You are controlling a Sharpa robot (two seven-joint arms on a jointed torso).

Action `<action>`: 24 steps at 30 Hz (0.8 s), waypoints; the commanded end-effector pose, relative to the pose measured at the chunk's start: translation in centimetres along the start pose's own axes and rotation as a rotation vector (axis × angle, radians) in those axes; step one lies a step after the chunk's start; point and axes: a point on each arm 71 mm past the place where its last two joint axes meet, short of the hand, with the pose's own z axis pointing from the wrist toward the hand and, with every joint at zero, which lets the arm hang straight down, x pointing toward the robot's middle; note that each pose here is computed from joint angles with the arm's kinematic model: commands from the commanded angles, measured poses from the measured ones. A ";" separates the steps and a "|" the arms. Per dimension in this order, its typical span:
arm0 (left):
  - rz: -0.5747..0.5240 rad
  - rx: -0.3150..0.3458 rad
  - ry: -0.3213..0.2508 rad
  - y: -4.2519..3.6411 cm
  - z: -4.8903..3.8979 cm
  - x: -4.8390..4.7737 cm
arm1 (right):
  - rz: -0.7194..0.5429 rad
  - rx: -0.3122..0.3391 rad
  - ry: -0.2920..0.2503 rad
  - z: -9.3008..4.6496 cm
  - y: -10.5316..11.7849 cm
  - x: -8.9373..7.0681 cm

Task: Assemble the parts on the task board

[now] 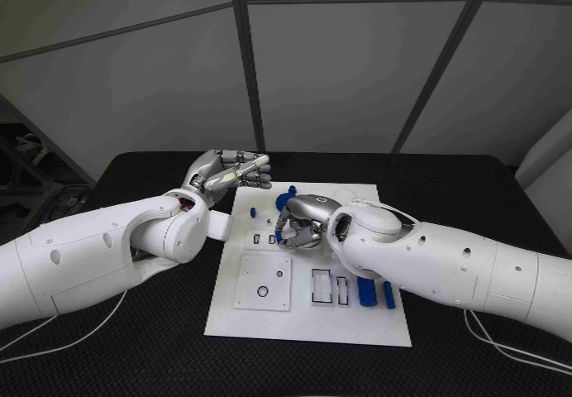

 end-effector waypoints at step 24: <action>0.002 0.004 0.009 -0.10 0.08 0.16 | -0.016 0.020 0.036 0.0 -0.5 0.2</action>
